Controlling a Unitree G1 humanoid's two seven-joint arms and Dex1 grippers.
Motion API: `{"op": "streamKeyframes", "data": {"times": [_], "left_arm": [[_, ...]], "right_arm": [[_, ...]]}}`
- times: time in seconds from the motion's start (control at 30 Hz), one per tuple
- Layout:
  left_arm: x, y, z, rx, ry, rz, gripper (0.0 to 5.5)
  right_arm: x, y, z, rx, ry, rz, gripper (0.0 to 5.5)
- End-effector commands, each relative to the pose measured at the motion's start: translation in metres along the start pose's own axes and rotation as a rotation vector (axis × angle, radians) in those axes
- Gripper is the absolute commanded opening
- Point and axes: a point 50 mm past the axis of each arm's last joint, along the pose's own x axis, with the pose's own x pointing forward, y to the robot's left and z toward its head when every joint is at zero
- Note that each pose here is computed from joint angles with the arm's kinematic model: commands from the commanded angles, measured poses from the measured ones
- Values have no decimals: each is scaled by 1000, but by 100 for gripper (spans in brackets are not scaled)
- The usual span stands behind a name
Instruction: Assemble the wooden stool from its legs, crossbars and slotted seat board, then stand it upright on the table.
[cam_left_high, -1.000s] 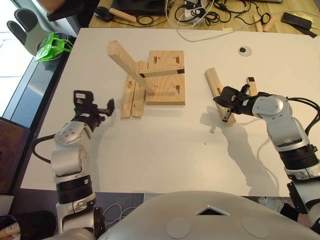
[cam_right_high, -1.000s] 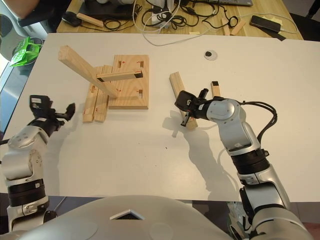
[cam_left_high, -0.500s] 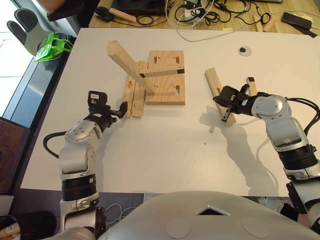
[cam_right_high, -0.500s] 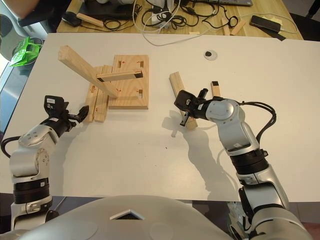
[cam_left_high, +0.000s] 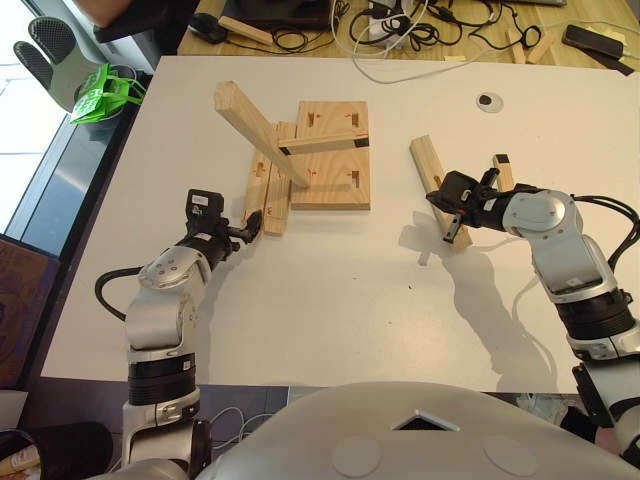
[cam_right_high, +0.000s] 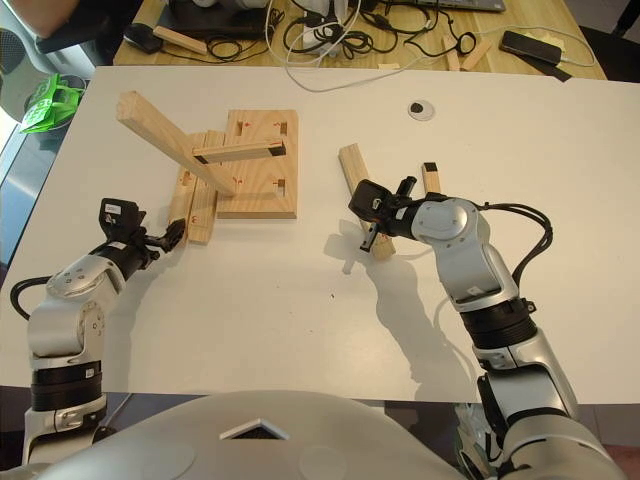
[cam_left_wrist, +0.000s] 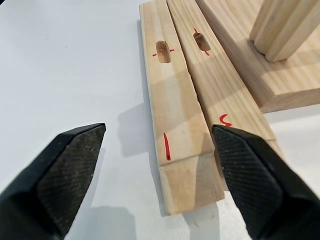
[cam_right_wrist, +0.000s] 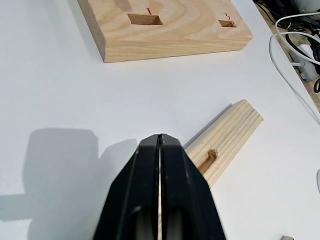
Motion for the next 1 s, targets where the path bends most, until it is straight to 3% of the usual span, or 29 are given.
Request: {"op": "streamKeyframes", "data": {"times": [0.03, 0.63, 1.0], "left_arm": [[1, 0, -1, 8, 10, 2, 395], [4, 2, -14, 19, 110, 67, 395], [30, 14, -27, -101, 141, 7, 395]], "right_arm": [[-1, -3, 3, -4, -12, -7, 0], [1, -4, 6, 5, -24, -9, 0], [2, -6, 8, -3, -30, -8, 0]]}}
